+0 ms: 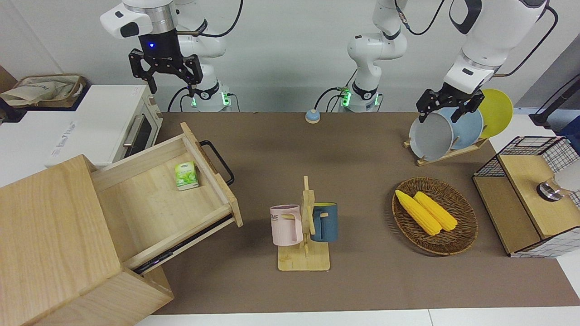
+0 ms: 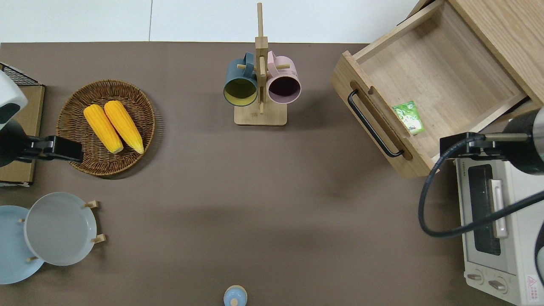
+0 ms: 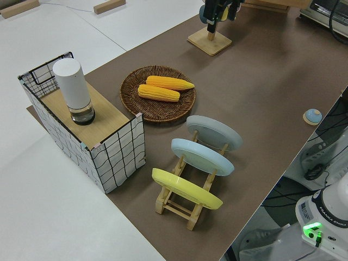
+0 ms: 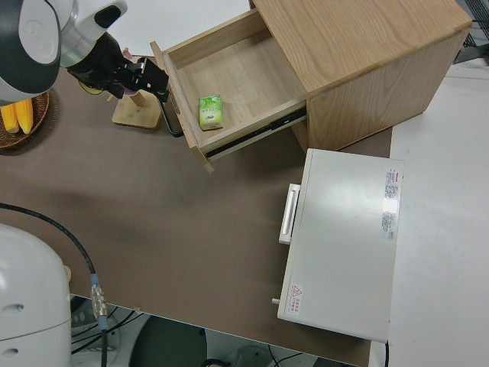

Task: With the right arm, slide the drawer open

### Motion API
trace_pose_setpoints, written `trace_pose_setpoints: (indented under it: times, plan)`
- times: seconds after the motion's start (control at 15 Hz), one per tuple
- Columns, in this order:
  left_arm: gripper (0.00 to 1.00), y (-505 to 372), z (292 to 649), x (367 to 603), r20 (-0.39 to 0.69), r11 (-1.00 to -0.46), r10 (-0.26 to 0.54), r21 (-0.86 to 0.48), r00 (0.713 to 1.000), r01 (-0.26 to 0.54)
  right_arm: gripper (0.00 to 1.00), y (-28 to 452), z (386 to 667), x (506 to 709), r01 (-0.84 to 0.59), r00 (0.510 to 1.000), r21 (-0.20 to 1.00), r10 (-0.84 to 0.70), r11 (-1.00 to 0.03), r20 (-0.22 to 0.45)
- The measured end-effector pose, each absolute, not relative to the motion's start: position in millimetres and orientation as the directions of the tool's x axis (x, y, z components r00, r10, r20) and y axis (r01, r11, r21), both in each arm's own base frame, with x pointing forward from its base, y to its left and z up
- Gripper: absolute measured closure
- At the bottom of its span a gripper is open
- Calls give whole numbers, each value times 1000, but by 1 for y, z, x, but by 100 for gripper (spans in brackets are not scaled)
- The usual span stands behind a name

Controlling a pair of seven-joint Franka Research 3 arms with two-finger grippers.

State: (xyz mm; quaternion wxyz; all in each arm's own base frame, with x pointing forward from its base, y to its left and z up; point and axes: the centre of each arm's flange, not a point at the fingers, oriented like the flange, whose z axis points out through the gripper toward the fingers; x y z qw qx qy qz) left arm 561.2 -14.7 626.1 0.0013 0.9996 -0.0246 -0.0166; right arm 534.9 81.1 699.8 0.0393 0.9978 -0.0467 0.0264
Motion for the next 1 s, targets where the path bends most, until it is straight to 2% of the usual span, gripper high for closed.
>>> trace_pose_setpoints:
  times: [0.33, 0.53, 1.0]
  plan:
    - [0, -15, 626, 561, -33, -999, -49, 3, 998, -49, 1, 65, 679, 529, -103, 995, 91, -104, -991, -1]
    - [0, -15, 626, 561, -33, -999, -49, 3, 998, -49, 1, 45, 669, 529, -81, 996, 40, -83, -996, -37]
    - [0, -15, 626, 561, -33, -999, -49, 3, 998, -49, 1, 29, 655, 537, -58, 997, 9, -59, -998, -44]
